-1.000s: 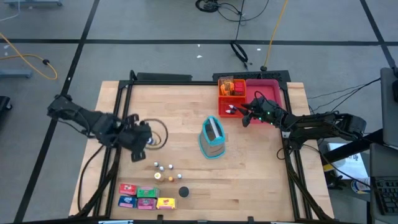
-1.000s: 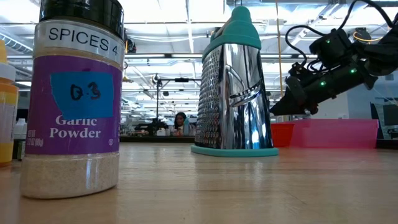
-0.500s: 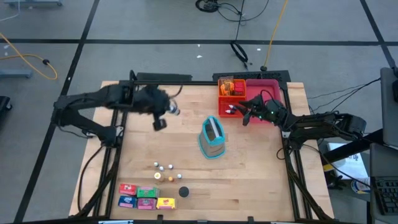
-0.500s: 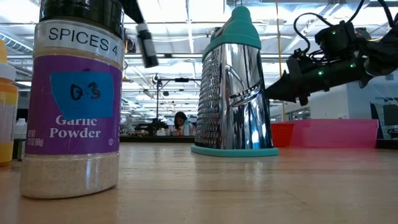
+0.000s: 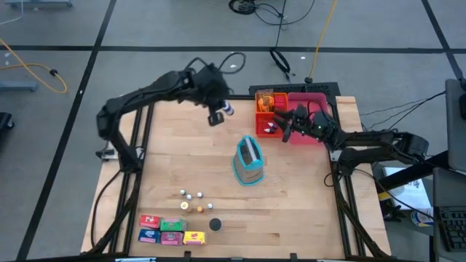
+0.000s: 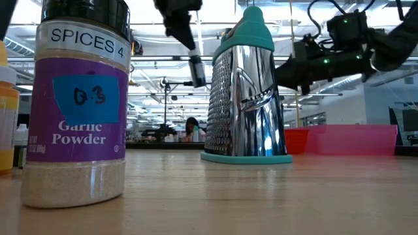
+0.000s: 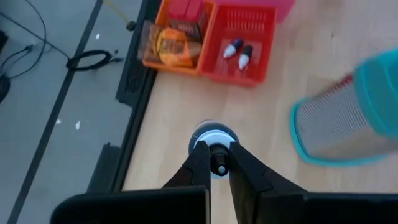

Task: Pick & Place Kitchen Items
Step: Put the large black food coloring bottle into the red bin

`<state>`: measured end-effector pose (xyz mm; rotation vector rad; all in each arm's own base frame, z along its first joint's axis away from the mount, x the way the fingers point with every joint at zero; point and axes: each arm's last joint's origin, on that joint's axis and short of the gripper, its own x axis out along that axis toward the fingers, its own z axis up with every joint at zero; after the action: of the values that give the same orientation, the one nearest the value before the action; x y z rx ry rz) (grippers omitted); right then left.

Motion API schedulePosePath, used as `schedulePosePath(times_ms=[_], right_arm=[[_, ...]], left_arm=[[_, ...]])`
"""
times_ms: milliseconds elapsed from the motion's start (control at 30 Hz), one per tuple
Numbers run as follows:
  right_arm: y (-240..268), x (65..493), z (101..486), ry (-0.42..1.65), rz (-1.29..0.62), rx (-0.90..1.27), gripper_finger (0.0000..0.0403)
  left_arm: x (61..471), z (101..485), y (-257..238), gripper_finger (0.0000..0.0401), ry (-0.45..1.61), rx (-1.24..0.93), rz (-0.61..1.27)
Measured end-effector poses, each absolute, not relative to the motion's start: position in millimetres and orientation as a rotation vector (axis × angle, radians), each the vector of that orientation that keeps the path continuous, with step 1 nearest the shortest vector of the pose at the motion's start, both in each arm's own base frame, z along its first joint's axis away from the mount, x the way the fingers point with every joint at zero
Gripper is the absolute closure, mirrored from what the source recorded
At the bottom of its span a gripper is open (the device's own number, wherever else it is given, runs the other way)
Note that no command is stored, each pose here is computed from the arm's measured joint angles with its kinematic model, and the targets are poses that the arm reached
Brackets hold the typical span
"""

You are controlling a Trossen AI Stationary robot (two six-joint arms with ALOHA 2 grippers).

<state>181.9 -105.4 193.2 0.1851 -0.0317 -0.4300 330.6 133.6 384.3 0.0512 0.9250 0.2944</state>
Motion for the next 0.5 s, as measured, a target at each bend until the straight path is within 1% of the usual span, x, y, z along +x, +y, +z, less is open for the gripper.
schedulePosePath(times_ms=[267, 500], right_arm=[[-115.0, 197.8, 223.0, -0.028, -0.43, 0.13, 0.0275], [-117.2, 207.3, 242.2, -0.02, -0.419, 0.081, 0.0266]], left_arm=[[369.9, 378.8, 155.1, 0.0385, 0.897, 0.064, 0.224], [389.4, 372.1, 161.8, 0.0385, 0.881, 0.066, 0.185]])
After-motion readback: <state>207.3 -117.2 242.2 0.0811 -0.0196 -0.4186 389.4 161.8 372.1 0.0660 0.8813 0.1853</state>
